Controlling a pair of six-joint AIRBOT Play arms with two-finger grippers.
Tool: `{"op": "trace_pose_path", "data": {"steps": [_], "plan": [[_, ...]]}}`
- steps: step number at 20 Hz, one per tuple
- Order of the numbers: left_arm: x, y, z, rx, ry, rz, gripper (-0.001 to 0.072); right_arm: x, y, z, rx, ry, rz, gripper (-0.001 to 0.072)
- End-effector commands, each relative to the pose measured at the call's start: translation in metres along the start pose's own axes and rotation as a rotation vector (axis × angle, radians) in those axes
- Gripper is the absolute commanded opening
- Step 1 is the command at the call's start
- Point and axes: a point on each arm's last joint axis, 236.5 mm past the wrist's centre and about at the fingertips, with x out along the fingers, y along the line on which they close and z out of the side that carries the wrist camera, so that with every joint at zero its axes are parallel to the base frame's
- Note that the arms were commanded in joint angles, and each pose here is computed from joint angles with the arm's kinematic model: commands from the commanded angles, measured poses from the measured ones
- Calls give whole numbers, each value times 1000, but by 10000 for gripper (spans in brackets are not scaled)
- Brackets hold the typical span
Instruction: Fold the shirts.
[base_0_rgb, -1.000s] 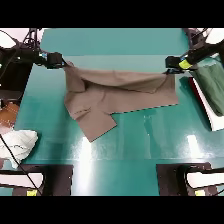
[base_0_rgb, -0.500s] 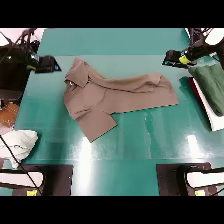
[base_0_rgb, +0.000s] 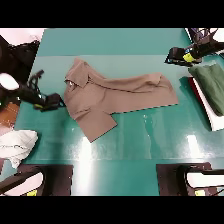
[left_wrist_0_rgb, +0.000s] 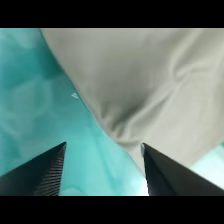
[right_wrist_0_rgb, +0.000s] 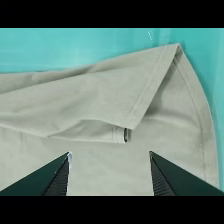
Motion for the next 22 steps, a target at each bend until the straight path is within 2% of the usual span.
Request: {"op": "trace_pose_path", "data": {"steps": [1,8,12,13,14,15,16,20,22], "plan": [[32,-1,-36,-152,-2,-95,542,-1,0,-6,0,23,-1,555],[57,-27,-13,-149,-165,-130,541,-1,-1,-14,0,57,-7,555],[68,-27,-12,-199,-161,-126,539,-2,-3,-19,-18,81,-12,553],[68,-28,-12,-208,-160,-128,484,-2,-4,-22,-37,92,-13,552],[67,-29,-10,-204,-164,-130,187,-2,-5,-26,-59,110,-14,550],[64,-31,-7,-191,-173,-134,32,-3,-6,-30,-89,130,-17,524],[59,-35,-2,-168,-177,-135,35,-4,-13,-35,-114,155,-22,449],[19,-41,20,84,-164,-18,35,3,-70,-66,-14,334,-70,449],[-5,-45,31,161,-168,32,35,11,-89,-77,72,399,-30,459]]}}
